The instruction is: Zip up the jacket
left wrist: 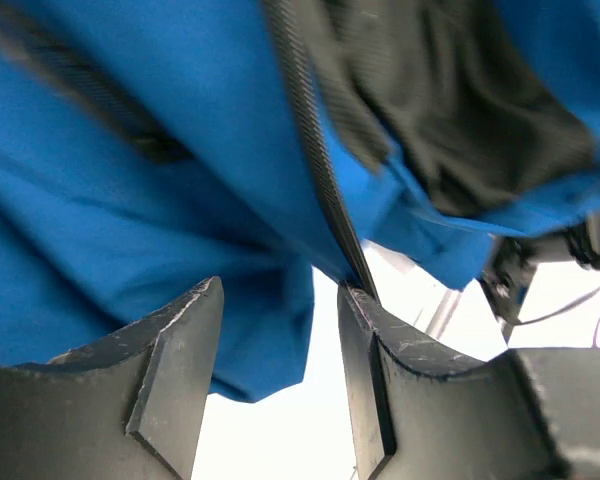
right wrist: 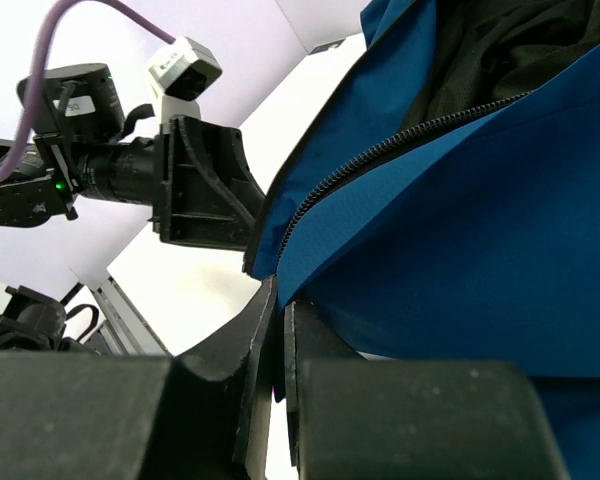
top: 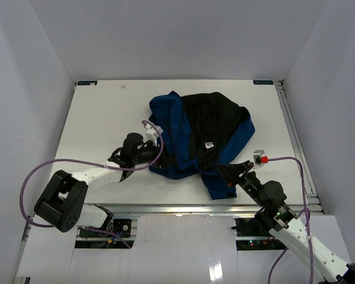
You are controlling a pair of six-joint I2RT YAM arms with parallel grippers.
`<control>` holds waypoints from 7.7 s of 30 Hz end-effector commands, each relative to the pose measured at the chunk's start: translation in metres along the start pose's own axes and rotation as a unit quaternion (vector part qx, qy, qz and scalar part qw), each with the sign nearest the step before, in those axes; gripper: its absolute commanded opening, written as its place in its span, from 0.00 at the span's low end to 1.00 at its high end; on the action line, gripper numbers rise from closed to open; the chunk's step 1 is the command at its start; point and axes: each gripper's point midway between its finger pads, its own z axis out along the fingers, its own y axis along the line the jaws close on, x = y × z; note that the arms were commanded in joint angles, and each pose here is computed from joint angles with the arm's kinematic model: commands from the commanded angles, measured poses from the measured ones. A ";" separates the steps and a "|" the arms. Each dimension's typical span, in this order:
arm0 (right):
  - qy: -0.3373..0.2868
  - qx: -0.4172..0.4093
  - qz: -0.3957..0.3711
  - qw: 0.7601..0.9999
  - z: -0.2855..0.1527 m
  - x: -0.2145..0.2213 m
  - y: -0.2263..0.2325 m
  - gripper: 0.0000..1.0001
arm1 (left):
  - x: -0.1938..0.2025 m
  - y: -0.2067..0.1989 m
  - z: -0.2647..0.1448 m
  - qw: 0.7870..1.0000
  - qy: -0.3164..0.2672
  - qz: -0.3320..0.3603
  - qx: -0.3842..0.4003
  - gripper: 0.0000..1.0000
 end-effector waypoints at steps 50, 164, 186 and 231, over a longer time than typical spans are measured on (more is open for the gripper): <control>0.041 0.020 -0.002 0.999 -0.003 0.042 -0.025 0.08 | -0.032 0.005 -0.048 0.978 -0.181 -0.003 -0.104 0.64; 0.066 -0.247 -0.183 0.949 0.028 0.023 0.067 0.08 | -0.001 -0.121 -0.027 0.942 -0.004 0.176 0.285 0.00; 0.115 -0.295 -0.163 0.934 0.035 0.027 0.086 0.08 | 0.006 -0.127 -0.033 0.932 -0.003 0.200 0.301 0.00; 0.117 -0.305 -0.155 0.932 0.037 0.021 0.094 0.08 | 0.021 -0.134 -0.037 0.919 0.027 0.200 0.340 0.00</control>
